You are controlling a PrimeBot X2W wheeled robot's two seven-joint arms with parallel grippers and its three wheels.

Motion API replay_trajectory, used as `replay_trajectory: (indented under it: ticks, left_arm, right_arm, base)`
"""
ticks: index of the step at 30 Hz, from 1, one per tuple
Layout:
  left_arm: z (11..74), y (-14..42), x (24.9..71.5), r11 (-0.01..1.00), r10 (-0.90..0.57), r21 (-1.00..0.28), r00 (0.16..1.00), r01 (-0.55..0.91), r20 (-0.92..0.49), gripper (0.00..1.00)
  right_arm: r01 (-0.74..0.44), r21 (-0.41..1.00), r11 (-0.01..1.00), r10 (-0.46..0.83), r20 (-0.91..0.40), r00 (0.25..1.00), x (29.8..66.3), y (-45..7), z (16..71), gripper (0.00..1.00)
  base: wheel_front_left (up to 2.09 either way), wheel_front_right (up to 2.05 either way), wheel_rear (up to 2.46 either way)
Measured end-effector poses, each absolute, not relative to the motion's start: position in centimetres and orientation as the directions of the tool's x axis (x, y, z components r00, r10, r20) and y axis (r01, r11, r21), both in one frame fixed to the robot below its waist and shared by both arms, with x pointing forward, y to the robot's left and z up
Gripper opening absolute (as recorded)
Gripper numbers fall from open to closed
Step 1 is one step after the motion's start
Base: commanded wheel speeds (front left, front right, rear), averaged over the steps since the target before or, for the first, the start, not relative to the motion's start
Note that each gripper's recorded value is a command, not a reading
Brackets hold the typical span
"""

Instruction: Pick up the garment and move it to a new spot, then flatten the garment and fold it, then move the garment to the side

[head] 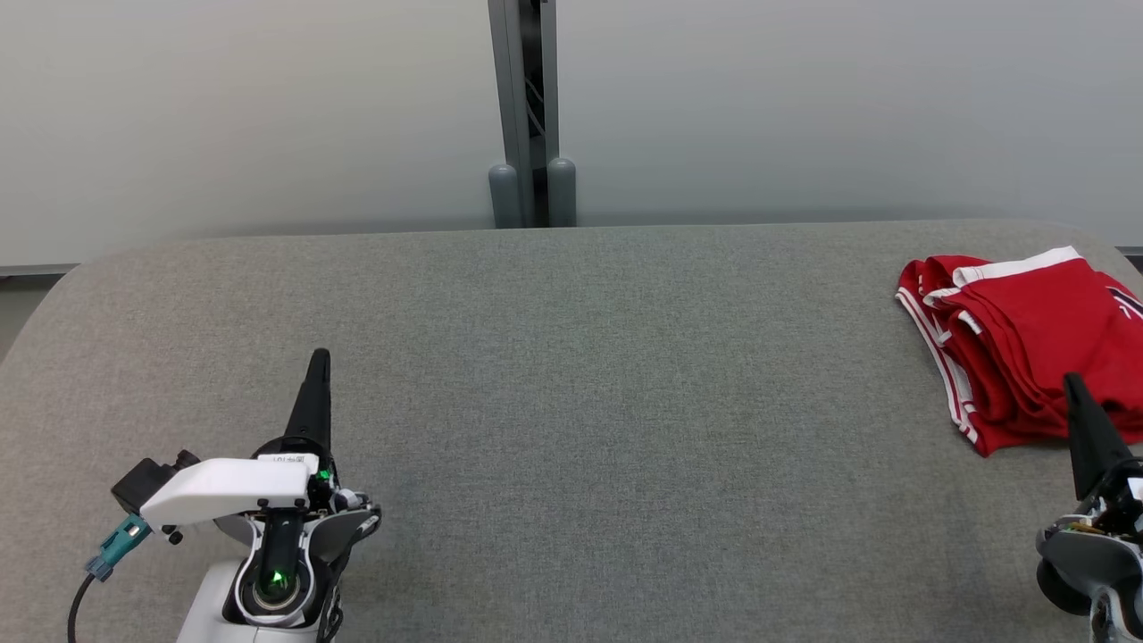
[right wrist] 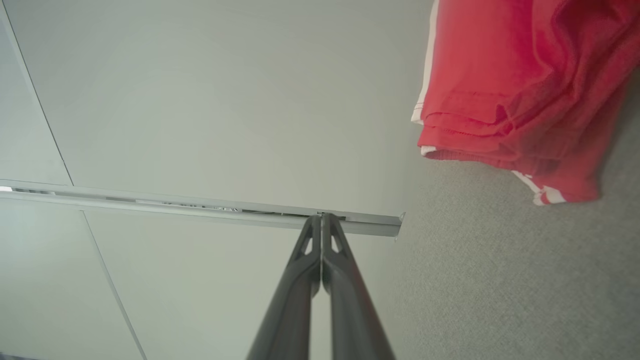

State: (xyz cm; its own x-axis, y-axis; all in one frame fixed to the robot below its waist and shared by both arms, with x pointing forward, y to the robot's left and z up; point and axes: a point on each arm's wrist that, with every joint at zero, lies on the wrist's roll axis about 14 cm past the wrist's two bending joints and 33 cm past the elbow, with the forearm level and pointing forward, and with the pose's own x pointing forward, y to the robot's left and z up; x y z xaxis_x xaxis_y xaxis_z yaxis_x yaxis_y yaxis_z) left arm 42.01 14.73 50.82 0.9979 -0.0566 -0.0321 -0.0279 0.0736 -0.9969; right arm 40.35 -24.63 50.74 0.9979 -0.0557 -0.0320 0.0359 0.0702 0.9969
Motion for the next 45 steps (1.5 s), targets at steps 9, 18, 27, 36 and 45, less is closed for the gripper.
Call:
replay_trajectory:
  ticks: [9,18,27,36,45]
  left_arm:
    - [51.21,14.68,42.44,0.02,-0.058,-1.0,0.998,-0.021,-0.022,0.0]
    - [51.59,14.64,42.73,-0.004,-0.06,-1.0,0.998,-0.011,-0.011,0.0]
    - [51.59,14.64,42.73,-0.004,-0.06,-1.0,0.998,-0.011,-0.011,0.0]
    - [51.59,14.64,42.73,-0.004,-0.06,-1.0,0.998,-0.011,-0.011,0.0]
    - [51.59,14.64,42.73,-0.004,-0.06,-1.0,0.998,-0.011,-0.011,0.0]
  right_arm:
    - [0.016,1.0,0.015,-0.056,-0.015,0.998,40.56,-24.88,51.09,0.0]
    - [0.006,1.0,-0.007,-0.057,-0.007,0.998,40.66,-25.02,51.29,0.0]
    - [0.006,1.0,-0.007,-0.057,-0.007,0.998,40.66,-25.02,51.29,0.0]
    - [0.006,1.0,-0.007,-0.057,-0.007,0.998,40.66,-25.02,51.28,0.0]
    - [0.006,1.0,-0.009,-0.057,-0.006,0.998,40.66,-25.02,51.3,0.0]
  base:
    - [0.0,0.0,0.0]
    - [0.0,0.0,0.0]
    - [0.0,0.0,0.0]
    - [0.0,0.0,0.0]
    - [0.0,0.0,0.0]
